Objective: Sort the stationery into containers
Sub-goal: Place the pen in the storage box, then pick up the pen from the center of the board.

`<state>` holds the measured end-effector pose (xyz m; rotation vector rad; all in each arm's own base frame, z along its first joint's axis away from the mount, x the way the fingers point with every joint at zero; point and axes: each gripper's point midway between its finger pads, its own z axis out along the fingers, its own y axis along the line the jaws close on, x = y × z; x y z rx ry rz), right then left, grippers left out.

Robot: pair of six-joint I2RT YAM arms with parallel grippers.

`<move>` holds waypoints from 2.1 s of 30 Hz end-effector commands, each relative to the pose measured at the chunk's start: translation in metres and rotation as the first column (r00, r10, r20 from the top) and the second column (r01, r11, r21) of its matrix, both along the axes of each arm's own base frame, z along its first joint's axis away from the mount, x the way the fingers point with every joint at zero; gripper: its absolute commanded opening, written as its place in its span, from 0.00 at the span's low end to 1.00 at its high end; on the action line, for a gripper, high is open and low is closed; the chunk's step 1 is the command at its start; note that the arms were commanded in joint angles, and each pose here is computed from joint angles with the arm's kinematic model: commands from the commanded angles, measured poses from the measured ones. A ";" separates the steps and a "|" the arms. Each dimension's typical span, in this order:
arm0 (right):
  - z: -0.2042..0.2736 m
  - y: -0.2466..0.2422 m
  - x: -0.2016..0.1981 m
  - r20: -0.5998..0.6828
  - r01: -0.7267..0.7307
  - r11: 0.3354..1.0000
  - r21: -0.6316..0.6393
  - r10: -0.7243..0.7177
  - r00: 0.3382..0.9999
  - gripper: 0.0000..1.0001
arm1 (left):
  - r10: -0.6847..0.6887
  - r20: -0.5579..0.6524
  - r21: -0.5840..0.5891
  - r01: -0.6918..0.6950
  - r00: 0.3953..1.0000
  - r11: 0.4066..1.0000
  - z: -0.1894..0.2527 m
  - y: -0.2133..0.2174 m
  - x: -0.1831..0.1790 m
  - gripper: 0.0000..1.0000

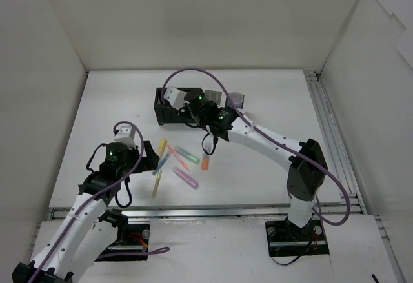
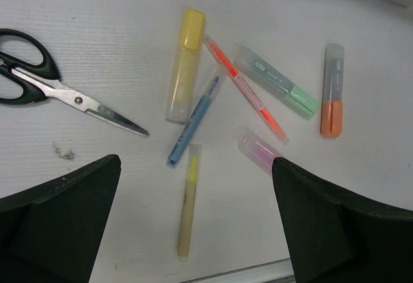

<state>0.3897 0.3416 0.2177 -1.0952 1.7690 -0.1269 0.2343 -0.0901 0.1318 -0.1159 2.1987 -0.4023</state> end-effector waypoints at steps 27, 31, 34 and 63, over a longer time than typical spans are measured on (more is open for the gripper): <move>-0.016 -0.084 0.098 -0.069 -0.118 0.102 -0.988 0.394 0.916 0.17 | 0.120 -0.069 -0.036 -0.123 0.990 0.992 0.002 0.005 0.001 1.00; -0.006 -0.080 0.097 -0.035 -0.099 0.144 -0.985 0.395 0.918 0.39 | 0.116 -0.095 -0.041 -0.121 0.989 0.992 -0.005 0.004 -0.003 1.00; 0.015 -0.077 0.092 0.011 -0.071 0.190 -0.979 0.401 0.916 0.43 | 0.090 -0.098 -0.058 -0.096 0.991 0.994 -0.008 -0.002 -0.006 1.00; 0.182 -0.177 -0.001 0.257 0.297 0.824 0.483 -0.457 0.852 0.98 | 0.086 -0.400 0.215 0.002 0.912 0.977 -0.100 -0.036 -0.021 0.29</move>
